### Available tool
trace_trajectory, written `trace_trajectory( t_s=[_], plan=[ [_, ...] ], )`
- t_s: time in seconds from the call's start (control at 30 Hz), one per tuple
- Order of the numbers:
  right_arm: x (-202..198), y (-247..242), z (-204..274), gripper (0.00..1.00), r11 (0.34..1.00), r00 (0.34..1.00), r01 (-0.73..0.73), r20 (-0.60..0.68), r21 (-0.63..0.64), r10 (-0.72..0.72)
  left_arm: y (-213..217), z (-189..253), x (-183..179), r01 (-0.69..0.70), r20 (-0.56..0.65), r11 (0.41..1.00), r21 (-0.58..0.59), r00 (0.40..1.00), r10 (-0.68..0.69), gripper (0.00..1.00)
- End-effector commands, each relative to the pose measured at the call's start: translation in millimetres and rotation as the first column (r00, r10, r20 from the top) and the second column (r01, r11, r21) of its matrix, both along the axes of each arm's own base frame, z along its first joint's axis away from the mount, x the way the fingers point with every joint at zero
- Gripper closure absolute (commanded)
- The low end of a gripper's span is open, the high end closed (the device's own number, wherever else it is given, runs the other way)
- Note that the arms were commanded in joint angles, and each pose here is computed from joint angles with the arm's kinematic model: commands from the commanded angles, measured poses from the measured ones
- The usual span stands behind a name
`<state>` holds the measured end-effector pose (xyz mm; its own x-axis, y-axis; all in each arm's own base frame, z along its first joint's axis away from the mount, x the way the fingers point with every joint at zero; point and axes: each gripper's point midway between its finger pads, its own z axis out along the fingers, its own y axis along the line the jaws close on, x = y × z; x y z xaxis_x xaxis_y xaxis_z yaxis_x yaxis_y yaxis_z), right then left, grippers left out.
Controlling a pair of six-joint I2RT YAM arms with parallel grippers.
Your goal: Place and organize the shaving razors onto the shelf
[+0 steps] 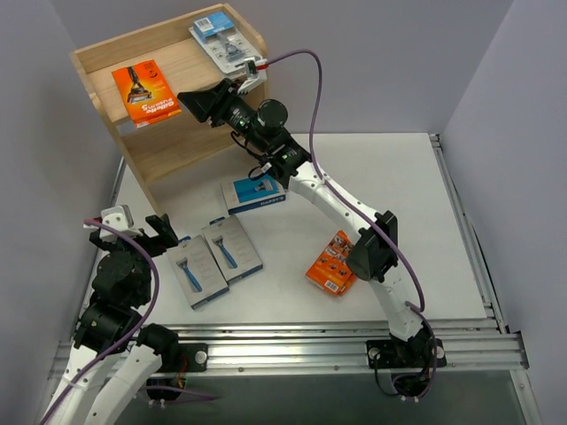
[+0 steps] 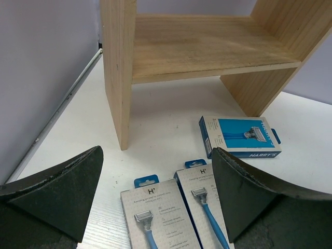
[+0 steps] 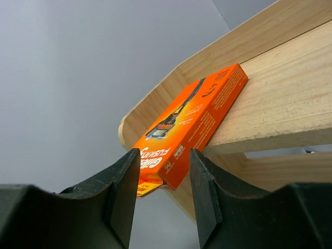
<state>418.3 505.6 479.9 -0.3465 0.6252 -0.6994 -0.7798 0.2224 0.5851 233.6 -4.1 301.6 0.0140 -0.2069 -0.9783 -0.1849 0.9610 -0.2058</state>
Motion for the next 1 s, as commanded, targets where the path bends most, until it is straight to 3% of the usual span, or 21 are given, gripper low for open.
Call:
trace_trajectory(
  t_s=[0.0,0.83,0.93,0.97],
  plan=[
    [-12.7,0.9,30.2,0.62,0.996,0.998,-0.028,0.059,0.079,0.024,-0.3,10.2,-2.1,0.004,0.031,1.000,-0.009,1.000,-0.003,0.05],
    [-15.3,23.0,26.1,0.63,0.978,0.995,-0.091,0.065,0.190,0.080,-8.3,9.0,-3.0,0.042,0.030,0.999,-0.008,0.999,-0.042,0.05],
    [-22.9,15.5,39.7,0.60,0.973,0.992,-0.100,0.101,0.206,0.081,-8.4,8.0,-3.3,0.045,0.022,0.999,0.002,0.999,-0.045,0.05],
    [-24.0,13.0,42.4,0.55,0.973,0.992,-0.096,0.105,0.211,0.075,-8.3,8.3,-3.5,0.045,0.022,0.999,0.002,0.999,-0.045,0.05]
  ],
)
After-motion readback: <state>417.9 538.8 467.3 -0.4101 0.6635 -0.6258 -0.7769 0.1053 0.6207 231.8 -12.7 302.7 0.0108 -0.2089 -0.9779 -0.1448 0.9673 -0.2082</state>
